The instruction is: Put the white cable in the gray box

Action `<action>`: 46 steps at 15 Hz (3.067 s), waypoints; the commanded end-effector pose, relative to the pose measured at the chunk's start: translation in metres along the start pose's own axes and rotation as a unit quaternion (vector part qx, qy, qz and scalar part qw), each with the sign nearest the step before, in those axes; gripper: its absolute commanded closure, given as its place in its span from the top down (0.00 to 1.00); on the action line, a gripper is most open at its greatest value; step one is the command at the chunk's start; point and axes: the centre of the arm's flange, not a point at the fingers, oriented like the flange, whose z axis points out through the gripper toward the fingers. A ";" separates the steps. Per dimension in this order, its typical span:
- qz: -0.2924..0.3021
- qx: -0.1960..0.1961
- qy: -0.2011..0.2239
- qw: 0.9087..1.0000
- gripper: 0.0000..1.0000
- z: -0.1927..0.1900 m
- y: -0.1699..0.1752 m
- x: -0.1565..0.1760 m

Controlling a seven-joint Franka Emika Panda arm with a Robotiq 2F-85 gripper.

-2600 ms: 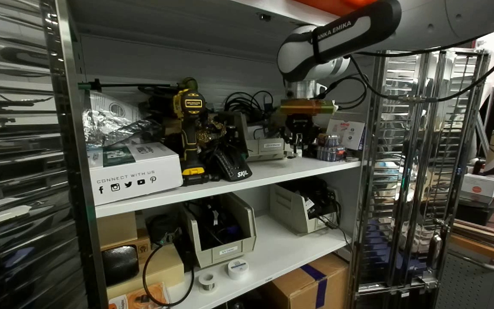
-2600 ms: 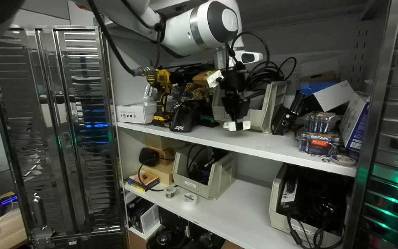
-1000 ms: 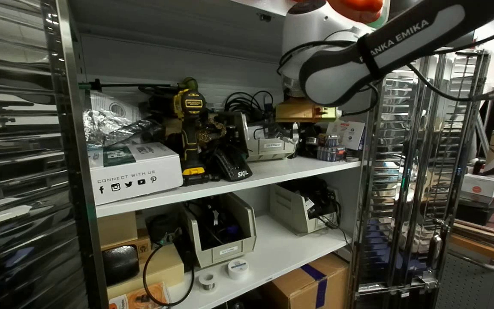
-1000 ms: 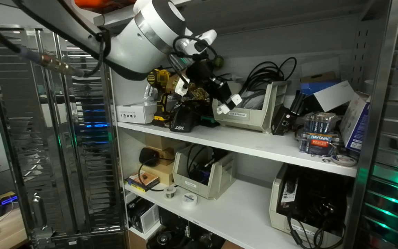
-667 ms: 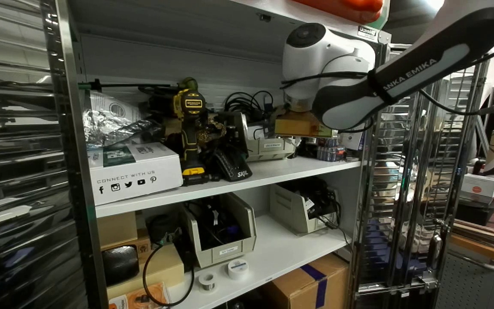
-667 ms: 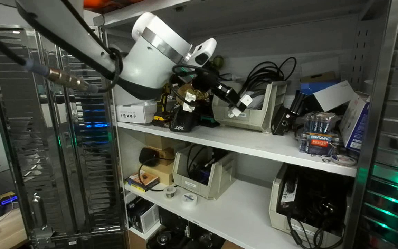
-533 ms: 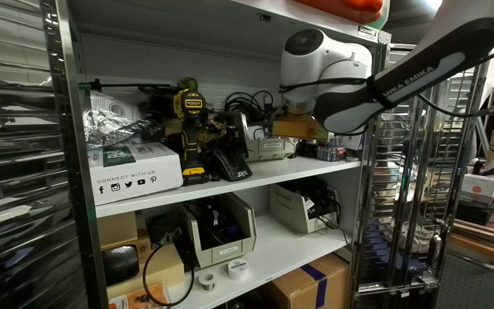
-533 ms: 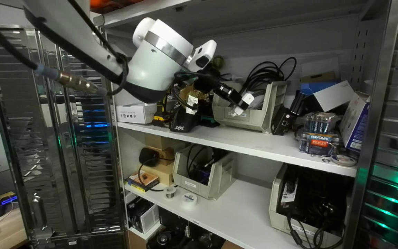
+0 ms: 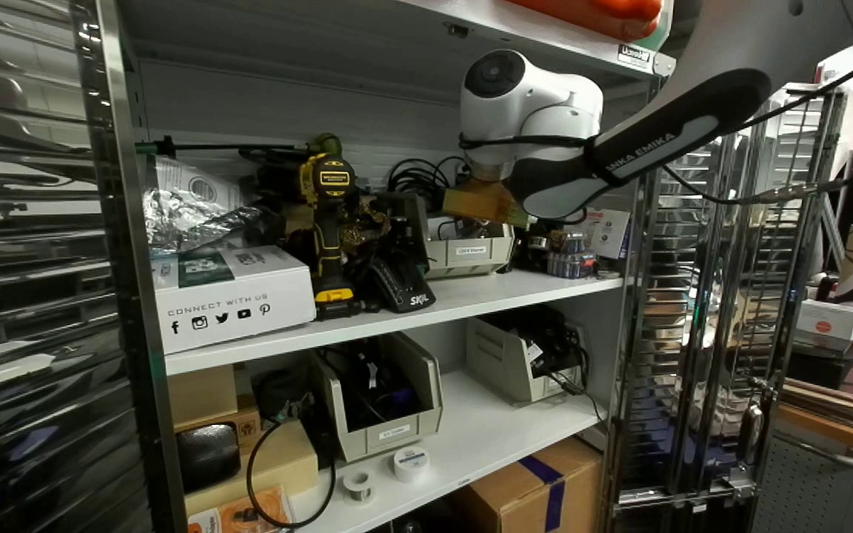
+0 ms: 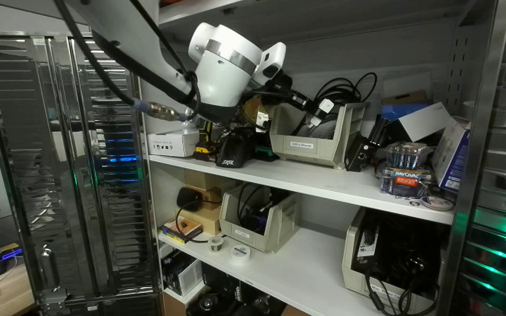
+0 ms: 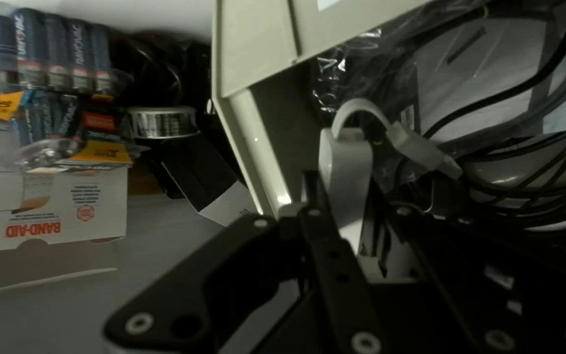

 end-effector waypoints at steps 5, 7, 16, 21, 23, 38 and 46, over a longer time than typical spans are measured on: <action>0.024 0.015 -0.008 1.000 0.05 0.065 -0.067 0.015; 0.023 0.021 -0.019 0.999 0.05 0.073 -0.081 0.012; -0.020 0.030 -0.078 0.996 0.91 0.051 -0.065 0.058; -0.067 0.034 -0.145 0.987 1.00 0.011 -0.042 0.062; -0.088 0.043 -0.171 0.980 1.00 -0.003 -0.038 0.048; -0.114 0.052 -0.364 0.923 1.00 -0.146 0.053 -0.043; -0.191 -0.049 -0.587 0.785 1.00 -0.238 0.173 -0.061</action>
